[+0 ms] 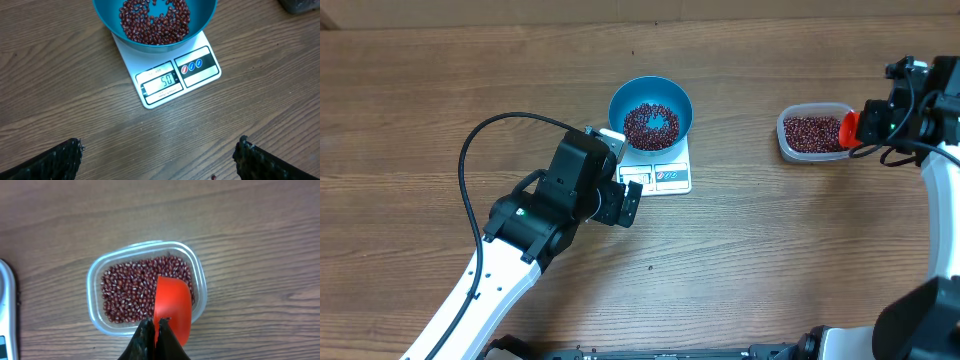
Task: Scoop item into bowl and weigh 150g on scale
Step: 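Lower the red cup into the beans for another scoop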
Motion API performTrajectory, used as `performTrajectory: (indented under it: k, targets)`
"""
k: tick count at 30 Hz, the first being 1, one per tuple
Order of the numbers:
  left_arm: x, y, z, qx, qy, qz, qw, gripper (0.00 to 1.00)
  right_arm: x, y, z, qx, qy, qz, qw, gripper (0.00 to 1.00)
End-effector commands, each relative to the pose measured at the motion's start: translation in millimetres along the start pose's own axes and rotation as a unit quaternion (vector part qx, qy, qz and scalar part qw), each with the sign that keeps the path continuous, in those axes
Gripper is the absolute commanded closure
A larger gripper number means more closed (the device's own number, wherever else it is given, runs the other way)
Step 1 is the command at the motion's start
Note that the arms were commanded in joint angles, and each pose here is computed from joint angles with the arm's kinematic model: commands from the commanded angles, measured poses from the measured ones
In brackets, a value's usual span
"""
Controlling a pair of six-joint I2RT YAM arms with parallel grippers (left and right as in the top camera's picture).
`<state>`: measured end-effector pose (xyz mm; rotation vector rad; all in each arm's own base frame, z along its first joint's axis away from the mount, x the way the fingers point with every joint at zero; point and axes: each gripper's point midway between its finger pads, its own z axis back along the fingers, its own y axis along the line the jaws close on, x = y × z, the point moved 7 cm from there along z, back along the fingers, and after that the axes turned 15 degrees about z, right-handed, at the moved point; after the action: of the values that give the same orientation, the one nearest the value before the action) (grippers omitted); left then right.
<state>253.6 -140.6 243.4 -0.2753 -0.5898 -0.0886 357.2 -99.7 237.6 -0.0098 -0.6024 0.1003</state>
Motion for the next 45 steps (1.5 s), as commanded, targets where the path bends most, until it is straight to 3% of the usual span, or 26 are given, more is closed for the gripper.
performTrajectory:
  k: [1, 17, 45]
  targets:
    - [7.0, -3.7, 4.8, -0.01, -0.01, -0.009, 1.0, 0.01, 2.8, -3.4, -9.8, 0.003, 0.006, 0.004, 1.0, 0.96]
    - [7.0, -3.7, 4.8, -0.01, -0.01, -0.009, 1.0, 0.0, -17.6, -8.0, -67.2, 0.03, 0.072, -0.012, 0.997, 0.96]
    - [7.0, -3.7, 4.8, -0.01, -0.01, -0.009, 1.0, 0.0, -35.3, 5.9, -84.0, 0.08, 0.069, -0.018, 0.994, 0.96]
